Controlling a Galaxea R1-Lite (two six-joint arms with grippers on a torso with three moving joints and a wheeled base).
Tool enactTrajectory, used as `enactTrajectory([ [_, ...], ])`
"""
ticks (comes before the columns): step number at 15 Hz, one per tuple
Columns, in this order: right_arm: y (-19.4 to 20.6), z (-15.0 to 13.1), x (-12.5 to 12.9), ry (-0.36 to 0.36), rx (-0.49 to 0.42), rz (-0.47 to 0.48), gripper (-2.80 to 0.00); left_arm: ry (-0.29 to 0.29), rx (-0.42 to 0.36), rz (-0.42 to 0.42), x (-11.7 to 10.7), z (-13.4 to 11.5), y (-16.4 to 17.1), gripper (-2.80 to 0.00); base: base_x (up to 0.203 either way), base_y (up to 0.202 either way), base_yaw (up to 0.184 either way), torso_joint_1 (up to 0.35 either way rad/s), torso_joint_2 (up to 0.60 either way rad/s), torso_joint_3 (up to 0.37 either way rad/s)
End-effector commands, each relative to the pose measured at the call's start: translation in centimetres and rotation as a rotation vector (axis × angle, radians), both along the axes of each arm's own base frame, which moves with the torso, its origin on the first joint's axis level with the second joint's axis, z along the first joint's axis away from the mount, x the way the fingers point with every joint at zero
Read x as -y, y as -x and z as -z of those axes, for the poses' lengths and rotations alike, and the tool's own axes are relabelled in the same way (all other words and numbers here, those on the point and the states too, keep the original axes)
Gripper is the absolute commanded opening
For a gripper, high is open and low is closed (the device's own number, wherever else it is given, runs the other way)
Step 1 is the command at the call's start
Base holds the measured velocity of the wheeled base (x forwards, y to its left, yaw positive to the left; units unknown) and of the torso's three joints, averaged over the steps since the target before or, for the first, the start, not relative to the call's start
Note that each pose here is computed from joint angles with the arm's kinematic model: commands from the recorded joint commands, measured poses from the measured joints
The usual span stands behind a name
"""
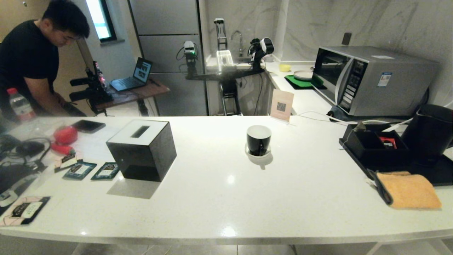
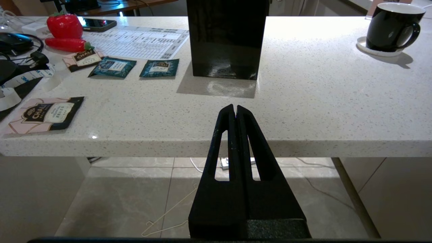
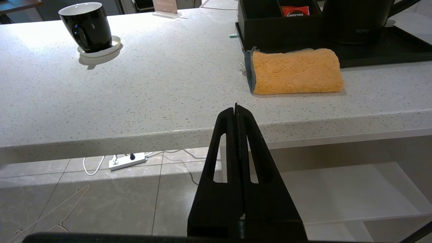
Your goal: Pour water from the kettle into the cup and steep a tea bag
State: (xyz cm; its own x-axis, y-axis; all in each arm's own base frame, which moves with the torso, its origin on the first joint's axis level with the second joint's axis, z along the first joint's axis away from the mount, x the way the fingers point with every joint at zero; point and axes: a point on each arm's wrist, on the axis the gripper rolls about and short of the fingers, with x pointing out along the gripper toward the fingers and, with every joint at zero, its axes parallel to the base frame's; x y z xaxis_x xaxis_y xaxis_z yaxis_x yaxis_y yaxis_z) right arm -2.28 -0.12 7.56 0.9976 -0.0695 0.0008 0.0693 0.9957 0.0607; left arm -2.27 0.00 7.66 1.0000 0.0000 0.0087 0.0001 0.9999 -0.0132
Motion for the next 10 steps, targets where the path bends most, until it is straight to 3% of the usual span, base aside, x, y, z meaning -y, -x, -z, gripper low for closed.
enactTrajectory([
  [1, 0.00, 0.00, 0.00, -0.001, 0.001, 0.000, -2.80, 0.002, 0.000, 0.000, 0.00, 0.00, 0.00, -2.80, 0.000, 0.000, 0.000, 0.000, 0.00, 0.000],
  [10, 0.00, 0.00, 0.00, -0.001, 0.001, 0.000, -2.80, 0.001, 0.000, 0.000, 0.00, 0.00, 0.00, -2.80, 0.000, 0.000, 0.000, 0.000, 0.00, 0.000],
])
